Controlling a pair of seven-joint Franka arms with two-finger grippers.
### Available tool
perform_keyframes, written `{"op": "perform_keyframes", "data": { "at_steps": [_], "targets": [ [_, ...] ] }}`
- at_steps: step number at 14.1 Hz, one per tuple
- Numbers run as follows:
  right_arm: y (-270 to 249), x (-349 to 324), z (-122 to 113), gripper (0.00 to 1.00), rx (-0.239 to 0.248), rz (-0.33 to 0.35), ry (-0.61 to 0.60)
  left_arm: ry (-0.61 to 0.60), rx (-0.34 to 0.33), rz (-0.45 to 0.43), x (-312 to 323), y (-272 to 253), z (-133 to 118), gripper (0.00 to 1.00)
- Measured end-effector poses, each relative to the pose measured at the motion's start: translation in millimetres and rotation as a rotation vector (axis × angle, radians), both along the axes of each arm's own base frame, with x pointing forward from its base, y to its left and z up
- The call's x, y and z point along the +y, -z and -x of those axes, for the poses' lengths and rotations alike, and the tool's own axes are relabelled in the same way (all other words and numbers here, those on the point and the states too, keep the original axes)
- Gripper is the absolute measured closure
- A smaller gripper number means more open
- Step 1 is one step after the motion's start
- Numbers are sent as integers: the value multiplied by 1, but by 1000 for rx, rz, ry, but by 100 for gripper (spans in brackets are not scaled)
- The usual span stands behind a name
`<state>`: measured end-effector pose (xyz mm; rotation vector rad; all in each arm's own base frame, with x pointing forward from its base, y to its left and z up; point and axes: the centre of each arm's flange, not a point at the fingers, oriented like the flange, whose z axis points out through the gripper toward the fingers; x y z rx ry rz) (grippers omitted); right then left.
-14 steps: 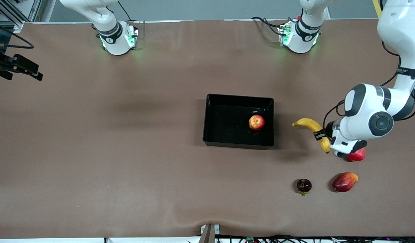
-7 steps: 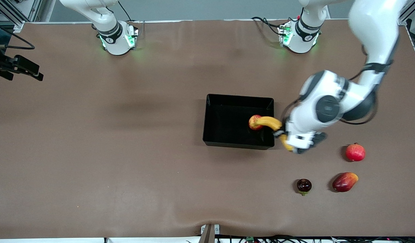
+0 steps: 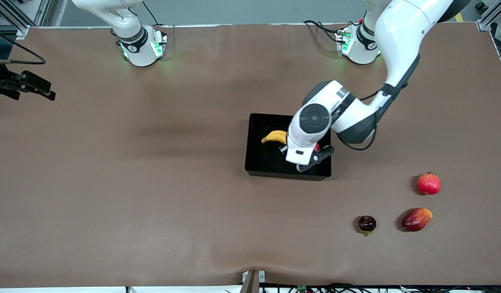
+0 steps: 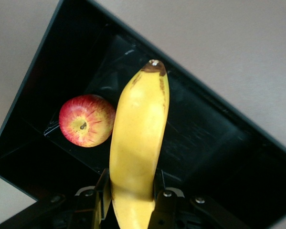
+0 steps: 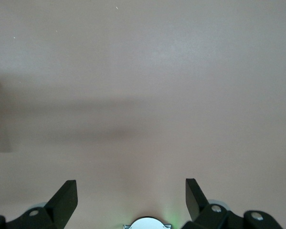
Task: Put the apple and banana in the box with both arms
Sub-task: 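Lift the banana with the left gripper and carry it into the tray, then open the left gripper to drop the banana in the tray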
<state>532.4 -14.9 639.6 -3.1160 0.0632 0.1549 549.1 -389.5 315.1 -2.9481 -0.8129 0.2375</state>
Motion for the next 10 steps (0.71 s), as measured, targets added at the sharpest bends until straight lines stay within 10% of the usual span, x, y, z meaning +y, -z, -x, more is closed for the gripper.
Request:
{"op": "perform_keyframes", "data": {
  "at_steps": [10],
  "targets": [
    [0,0,0,0,-1,0,0,70,-13,67,-32,79,26,62]
  ]
}}
